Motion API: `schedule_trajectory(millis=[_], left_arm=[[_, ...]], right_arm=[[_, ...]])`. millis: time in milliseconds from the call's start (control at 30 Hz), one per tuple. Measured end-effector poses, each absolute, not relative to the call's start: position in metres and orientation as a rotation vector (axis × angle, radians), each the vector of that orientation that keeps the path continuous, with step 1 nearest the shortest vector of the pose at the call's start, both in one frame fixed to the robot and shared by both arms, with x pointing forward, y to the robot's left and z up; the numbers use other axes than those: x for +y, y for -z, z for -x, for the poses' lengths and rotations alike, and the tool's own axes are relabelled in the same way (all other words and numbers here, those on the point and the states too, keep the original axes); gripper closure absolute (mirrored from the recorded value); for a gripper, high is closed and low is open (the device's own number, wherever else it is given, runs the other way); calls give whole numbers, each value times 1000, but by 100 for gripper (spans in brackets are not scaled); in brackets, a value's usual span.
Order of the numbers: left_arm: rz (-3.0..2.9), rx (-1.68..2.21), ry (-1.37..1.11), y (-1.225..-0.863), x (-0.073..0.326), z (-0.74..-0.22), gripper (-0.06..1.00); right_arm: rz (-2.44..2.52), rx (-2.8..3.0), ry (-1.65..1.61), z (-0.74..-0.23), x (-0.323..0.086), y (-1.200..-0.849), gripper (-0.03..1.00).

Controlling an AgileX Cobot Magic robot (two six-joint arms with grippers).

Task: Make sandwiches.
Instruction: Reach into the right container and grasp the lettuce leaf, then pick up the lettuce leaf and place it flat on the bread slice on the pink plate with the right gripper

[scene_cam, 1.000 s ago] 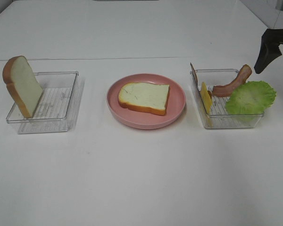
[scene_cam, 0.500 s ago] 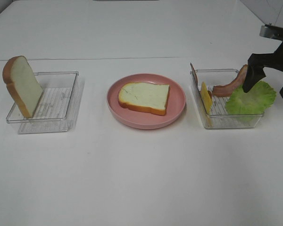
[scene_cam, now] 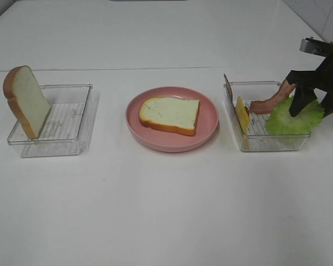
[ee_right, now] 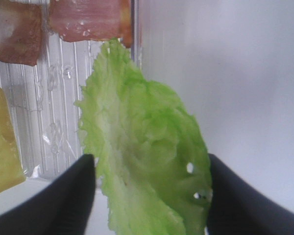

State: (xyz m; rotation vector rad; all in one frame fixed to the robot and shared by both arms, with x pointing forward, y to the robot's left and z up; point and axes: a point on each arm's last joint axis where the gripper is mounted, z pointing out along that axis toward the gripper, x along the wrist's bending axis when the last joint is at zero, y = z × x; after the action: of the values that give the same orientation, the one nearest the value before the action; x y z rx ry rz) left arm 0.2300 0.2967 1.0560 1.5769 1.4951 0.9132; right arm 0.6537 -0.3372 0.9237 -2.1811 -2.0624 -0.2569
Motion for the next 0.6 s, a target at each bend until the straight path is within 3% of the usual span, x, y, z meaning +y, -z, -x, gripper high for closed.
schedule_trajectory(millis=[67, 167, 200, 600], left_arm=[[-1577, 1495, -913, -1056, 297, -230, 5], [-1577, 1495, -913, -1056, 297, -230, 5], [-1577, 1495, -913, -1056, 297, -230, 5], [-1577, 1495, -913, -1056, 297, -230, 5]], right_arm=[[2195, -2035, 261, -654, -337, -924, 73], [2194, -2029, 265, -654, -336, -924, 82], [2189, -2026, 264, -653, -334, -924, 93], [2204, -2077, 279, -651, -336, -941, 94]])
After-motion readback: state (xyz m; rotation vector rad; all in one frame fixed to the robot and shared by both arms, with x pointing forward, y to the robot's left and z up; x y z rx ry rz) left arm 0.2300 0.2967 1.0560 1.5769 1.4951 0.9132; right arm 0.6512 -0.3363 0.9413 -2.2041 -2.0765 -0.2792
